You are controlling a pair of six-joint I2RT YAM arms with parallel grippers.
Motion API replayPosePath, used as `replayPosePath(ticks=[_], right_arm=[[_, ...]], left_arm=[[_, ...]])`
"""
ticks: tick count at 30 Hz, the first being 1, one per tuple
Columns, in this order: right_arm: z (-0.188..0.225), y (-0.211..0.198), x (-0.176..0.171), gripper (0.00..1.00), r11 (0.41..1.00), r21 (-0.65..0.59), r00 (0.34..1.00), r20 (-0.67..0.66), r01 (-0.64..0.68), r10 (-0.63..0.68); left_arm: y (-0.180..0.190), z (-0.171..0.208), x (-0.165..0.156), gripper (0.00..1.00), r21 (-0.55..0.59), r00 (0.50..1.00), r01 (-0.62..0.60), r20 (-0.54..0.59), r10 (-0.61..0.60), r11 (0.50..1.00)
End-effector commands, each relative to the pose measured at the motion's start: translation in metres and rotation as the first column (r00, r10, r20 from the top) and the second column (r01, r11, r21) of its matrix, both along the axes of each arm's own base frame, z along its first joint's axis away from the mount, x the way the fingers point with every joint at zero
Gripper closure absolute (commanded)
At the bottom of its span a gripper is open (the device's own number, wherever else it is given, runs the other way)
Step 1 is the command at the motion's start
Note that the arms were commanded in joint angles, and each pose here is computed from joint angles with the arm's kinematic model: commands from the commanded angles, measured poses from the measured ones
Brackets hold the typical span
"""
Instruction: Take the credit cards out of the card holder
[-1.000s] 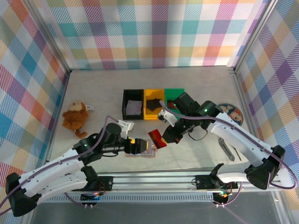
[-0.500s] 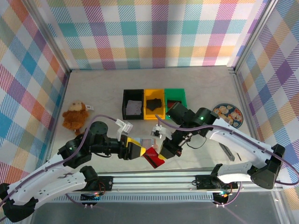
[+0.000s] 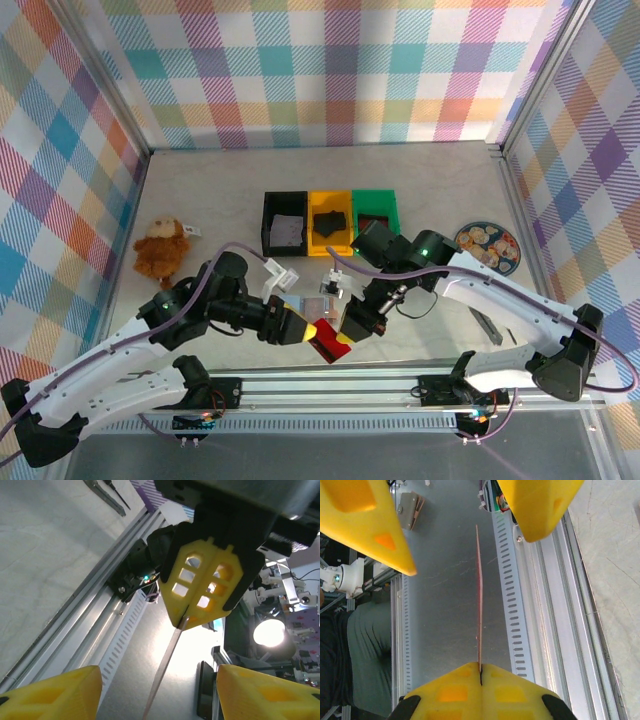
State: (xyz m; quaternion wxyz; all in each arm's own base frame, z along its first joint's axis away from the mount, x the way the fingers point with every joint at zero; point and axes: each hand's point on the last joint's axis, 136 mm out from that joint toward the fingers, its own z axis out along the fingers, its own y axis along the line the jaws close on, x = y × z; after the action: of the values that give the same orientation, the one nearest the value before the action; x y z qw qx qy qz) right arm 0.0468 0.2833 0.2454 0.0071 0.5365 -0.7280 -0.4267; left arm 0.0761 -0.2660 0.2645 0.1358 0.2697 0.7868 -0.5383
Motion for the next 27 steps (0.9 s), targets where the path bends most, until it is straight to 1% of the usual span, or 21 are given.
replayPosePath(ticks=[1, 4, 9, 14, 17, 19, 20, 23, 25, 27], right_arm=[[0.002, 0.001, -0.004, 1.0, 0.999, 0.015, 0.999, 0.002, -0.033, 0.033], [-0.001, 0.001, -0.001, 1.0, 1.0, 0.004, 0.999, 0.021, -0.029, 0.029], [-0.011, 0.003, 0.008, 1.0, 0.999, -0.032, 0.998, 0.053, -0.021, 0.023], [-0.015, 0.007, 0.013, 1.0, 0.999, -0.028, 0.998, 0.062, -0.026, 0.027], [-0.016, 0.008, 0.015, 1.0, 0.999, -0.028, 0.997, 0.066, -0.024, 0.026], [-0.015, 0.008, 0.016, 1.0, 0.999, -0.022, 0.997, 0.066, -0.027, 0.028], [-0.011, 0.009, 0.014, 1.0, 0.999, -0.006, 0.997, 0.062, -0.035, 0.036], [-0.007, 0.008, 0.011, 1.0, 0.999, 0.021, 0.997, 0.067, -0.042, 0.04], [-0.007, 0.006, 0.011, 1.0, 0.999, 0.021, 0.996, 0.075, -0.04, 0.038], [-0.004, 0.006, 0.009, 1.0, 0.998, 0.035, 0.997, 0.071, -0.045, 0.042]], left_arm=[[0.002, 0.003, -0.001, 0.4, -0.006, 1.0, 0.024, 0.001, -0.024, 1.0], [-0.001, 0.0, 0.001, 0.42, -0.002, 0.999, 0.031, -0.013, -0.031, 1.0], [-0.004, -0.006, 0.006, 0.42, 0.026, 0.999, 0.038, -0.021, -0.037, 0.999], [-0.005, -0.009, 0.012, 0.43, 0.042, 0.998, 0.047, -0.033, -0.046, 0.998], [-0.006, -0.012, 0.014, 0.47, 0.034, 0.997, 0.055, -0.053, -0.054, 0.998], [-0.007, -0.013, 0.013, 0.53, 0.03, 0.996, 0.066, -0.067, -0.064, 0.997], [-0.007, -0.013, 0.013, 0.54, 0.026, 0.995, 0.069, -0.069, -0.067, 0.997], [-0.008, -0.014, 0.012, 0.65, 0.021, 0.994, 0.08, -0.08, -0.078, 0.997], [-0.007, -0.014, 0.011, 0.66, 0.018, 0.993, 0.086, -0.087, -0.084, 0.996], [-0.008, -0.013, 0.01, 0.7, 0.006, 0.992, 0.092, -0.09, -0.092, 0.996]])
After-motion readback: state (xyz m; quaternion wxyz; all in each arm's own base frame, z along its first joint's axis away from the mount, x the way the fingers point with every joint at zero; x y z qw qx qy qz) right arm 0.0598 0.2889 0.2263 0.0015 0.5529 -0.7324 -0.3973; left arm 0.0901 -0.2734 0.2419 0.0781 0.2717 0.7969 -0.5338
